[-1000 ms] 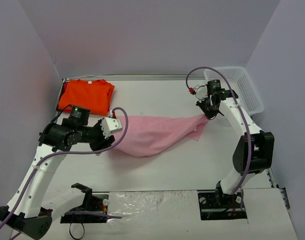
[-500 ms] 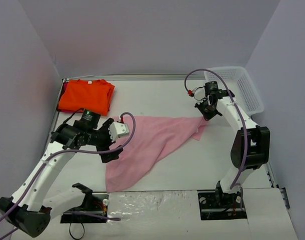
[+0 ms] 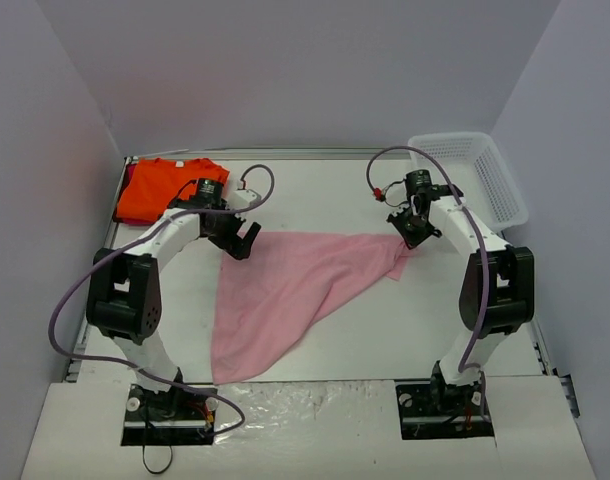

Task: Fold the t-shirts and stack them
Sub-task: Flatten out the tshirt

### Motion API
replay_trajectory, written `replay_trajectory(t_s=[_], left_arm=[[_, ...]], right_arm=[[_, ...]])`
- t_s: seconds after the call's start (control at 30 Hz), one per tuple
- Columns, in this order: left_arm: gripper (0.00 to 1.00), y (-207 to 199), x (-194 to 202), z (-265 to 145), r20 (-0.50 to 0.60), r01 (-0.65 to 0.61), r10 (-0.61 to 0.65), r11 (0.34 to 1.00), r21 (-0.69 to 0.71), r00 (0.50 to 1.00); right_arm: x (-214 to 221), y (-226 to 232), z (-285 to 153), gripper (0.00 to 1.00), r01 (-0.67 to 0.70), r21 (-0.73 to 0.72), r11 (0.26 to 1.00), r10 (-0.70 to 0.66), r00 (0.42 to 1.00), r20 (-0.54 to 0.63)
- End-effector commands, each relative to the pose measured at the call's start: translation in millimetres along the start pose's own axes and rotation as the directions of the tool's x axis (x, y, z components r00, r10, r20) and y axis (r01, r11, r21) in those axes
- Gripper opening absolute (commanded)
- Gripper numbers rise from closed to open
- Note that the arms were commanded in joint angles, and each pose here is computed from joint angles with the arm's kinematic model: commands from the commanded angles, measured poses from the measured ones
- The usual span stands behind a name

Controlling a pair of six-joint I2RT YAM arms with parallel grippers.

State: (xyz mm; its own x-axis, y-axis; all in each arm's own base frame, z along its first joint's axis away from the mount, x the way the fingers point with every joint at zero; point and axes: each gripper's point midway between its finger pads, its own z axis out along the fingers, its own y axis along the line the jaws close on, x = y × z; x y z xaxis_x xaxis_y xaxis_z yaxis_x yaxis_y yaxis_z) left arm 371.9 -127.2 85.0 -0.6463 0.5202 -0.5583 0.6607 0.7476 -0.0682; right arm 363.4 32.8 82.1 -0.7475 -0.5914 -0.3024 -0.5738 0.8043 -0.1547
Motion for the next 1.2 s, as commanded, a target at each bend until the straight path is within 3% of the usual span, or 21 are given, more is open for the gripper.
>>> replay_trajectory(t_s=[0.0,0.23,0.33,0.53,0.67,0.77,0.8,0.87,0.9,0.93,1.03,1.17], left_arm=[[0.97,33.5,-45.3,-0.3,0.117,-0.007,0.018,0.995,-0.096,0.993],[0.97,55.0,-50.1,23.1,0.113,0.046,-0.039,0.997,-0.058,0.993],[0.92,60.1,-42.7,32.9,0.089,0.076,-0.074,0.997,-0.017,0.993],[0.82,61.7,-33.8,36.6,0.062,0.000,-0.003,0.999,0.052,0.998],[0.56,56.6,-26.3,36.7,0.024,-0.044,0.042,0.993,0.105,0.999],[0.44,50.0,-18.0,38.4,0.000,-0.059,0.060,0.987,0.147,0.998],[0.33,47.1,-17.7,38.6,0.001,-0.061,0.061,0.985,0.160,0.998],[0.24,45.0,-13.5,40.1,-0.010,-0.061,0.064,0.983,0.173,0.998],[0.11,44.5,-10.8,41.6,-0.017,-0.058,0.061,0.983,0.176,0.998],[0.04,45.3,-8.6,42.3,-0.023,-0.054,0.059,0.983,0.173,0.998],[0.02,53.2,-3.6,45.6,-0.045,-0.040,0.046,0.991,0.127,0.998],[0.02,79.2,-22.6,27.1,-0.004,-0.007,0.006,0.999,-0.049,1.000]], right_arm=[[8.2,8.4,7.0,0.00,0.005,-0.021,1.000,-0.006,1.000,-0.030],[12.2,11.7,14.5,0.00,0.003,-0.035,0.999,-0.004,0.999,-0.044],[12.4,13.2,16.9,0.00,0.001,-0.041,0.999,-0.003,0.999,-0.047],[14.6,14.3,22.6,0.00,0.003,-0.043,0.999,-0.006,0.998,-0.062],[15.9,15.5,26.0,0.00,-0.002,-0.045,0.999,-0.002,0.998,-0.069],[15.0,15.9,26.9,0.00,-0.005,-0.043,0.999,0.002,0.998,-0.065],[15.5,16.2,27.6,0.00,-0.006,-0.044,0.999,0.003,0.998,-0.067],[15.3,16.2,28.5,0.00,-0.011,-0.043,0.999,0.008,0.998,-0.066],[15.8,16.5,28.9,0.00,-0.011,-0.044,0.999,0.008,0.998,-0.068],[15.5,16.4,29.0,0.00,-0.012,-0.043,0.999,0.009,0.998,-0.067],[13.7,14.7,27.9,0.00,-0.013,-0.034,0.999,0.011,0.998,-0.065],[4.1,4.4,19.3,0.00,-0.017,0.006,1.000,0.018,0.999,-0.041]])
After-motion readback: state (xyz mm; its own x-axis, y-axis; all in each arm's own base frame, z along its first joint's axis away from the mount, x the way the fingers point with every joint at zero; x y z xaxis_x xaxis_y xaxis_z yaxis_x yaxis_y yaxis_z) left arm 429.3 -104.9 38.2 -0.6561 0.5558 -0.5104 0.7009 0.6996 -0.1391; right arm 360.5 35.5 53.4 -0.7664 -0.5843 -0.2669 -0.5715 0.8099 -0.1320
